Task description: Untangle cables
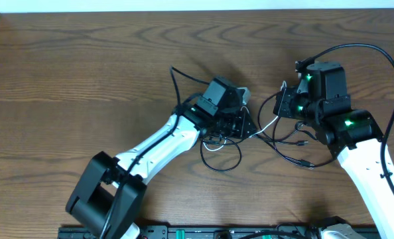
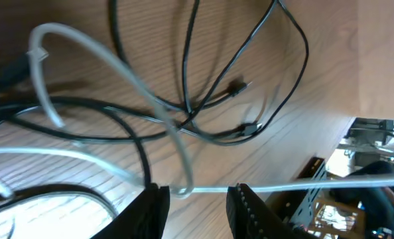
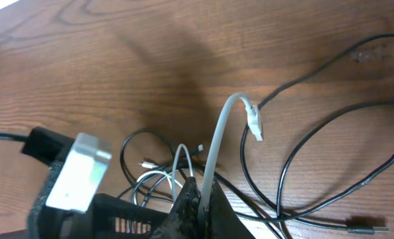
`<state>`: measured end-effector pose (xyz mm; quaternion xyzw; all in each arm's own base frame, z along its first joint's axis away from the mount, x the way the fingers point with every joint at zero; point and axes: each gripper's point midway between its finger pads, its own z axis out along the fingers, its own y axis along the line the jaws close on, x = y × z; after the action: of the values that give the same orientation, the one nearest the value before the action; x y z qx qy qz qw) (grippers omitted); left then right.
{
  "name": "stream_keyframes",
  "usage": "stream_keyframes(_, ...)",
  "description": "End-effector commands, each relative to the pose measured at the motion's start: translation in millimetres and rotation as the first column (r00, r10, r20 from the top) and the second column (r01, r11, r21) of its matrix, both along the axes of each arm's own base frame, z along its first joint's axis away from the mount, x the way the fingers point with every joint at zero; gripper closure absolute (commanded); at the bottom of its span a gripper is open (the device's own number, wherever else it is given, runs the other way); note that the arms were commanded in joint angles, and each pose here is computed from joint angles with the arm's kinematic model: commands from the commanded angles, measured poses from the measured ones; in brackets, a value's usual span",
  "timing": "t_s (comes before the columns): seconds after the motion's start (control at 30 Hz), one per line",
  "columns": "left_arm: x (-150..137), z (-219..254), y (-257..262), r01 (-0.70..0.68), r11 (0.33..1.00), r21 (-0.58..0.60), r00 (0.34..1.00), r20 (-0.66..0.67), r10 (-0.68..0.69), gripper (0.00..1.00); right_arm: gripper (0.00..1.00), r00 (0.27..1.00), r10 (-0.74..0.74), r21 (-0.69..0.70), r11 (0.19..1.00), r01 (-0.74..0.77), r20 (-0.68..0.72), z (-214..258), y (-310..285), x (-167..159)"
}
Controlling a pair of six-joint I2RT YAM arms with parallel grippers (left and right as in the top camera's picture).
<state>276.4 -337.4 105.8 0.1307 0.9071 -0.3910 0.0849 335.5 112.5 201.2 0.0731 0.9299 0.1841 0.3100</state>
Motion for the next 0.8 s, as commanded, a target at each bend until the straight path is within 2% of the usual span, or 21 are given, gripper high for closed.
stream_keyframes(0.0, 0, -6, -6, -0.023, 1.000, -0.016, 0.999, -0.043, 0.022, 0.65, 0.99, 1.000, -0.008, -0.015, 1.000, 0.008, 0.029, 10, -4, 2)
stream_keyframes(0.2, 10, -9, -3, -0.075, 0.997, 0.007, 0.997, -0.023, 0.075, 0.68, 0.99, 1.000, -0.008, -0.015, 1.000, 0.008, 0.029, 10, -4, 2)
stream_keyframes(0.27, 10, -9, -3, -0.075, 0.997, 0.007, 0.997, -0.024, 0.075, 0.80, 0.99, 1.000, -0.012, -0.021, 1.000, 0.013, 0.028, 10, -5, 2)
stream_keyframes(0.3, 9, -9, -4, -0.079, 0.997, 0.005, 0.996, -0.034, 0.079, 0.92, 0.99, 0.999, -0.016, -0.026, 1.000, 0.017, 0.027, 9, -7, 2)
stream_keyframes(0.37, 7, -6, -6, -0.093, 0.996, -0.015, 0.993, -0.076, 0.092, 0.92, 0.99, 0.999, -0.040, -0.053, 0.998, 0.041, 0.024, 7, -13, 2)
stream_keyframes(0.4, 6, -1, -9, -0.080, 0.996, -0.047, 0.993, -0.088, 0.076, 0.92, 0.99, 0.998, -0.051, -0.068, 0.996, 0.052, 0.021, 6, -16, 2)
stream_keyframes(0.43, 5, 14, -17, -0.045, 0.990, -0.135, 0.994, -0.103, 0.031, 0.93, 0.99, 0.998, -0.069, -0.094, 0.993, 0.070, 0.012, 3, -21, 0)
stream_keyframes(0.53, 10, 44, -21, -0.056, 0.960, -0.274, 0.985, -0.170, 0.009, 0.93, 0.99, 0.995, -0.097, -0.132, 0.987, 0.096, 0.000, -1, -30, -2)
stream_keyframes(0.57, 16, 74, -21, -0.062, 0.918, -0.391, 0.976, -0.216, -0.026, 0.93, 0.99, 0.994, -0.113, -0.155, 0.982, 0.110, -0.007, -4, -35, -3)
stream_keyframes(0.63, 28, 120, -13, -0.066, 0.839, -0.540, 0.961, -0.259, -0.091, 0.93, 0.99, 0.991, -0.131, -0.185, 0.975, 0.124, -0.023, -10, -40, -4)
stream_keyframes(0.77, 45, 172, 10, -0.063, 0.746, -0.663, 0.959, -0.246, -0.138, 0.93, 0.99, 0.986, -0.152, -0.233, 0.963, 0.131, -0.071, -25, -46, -6)
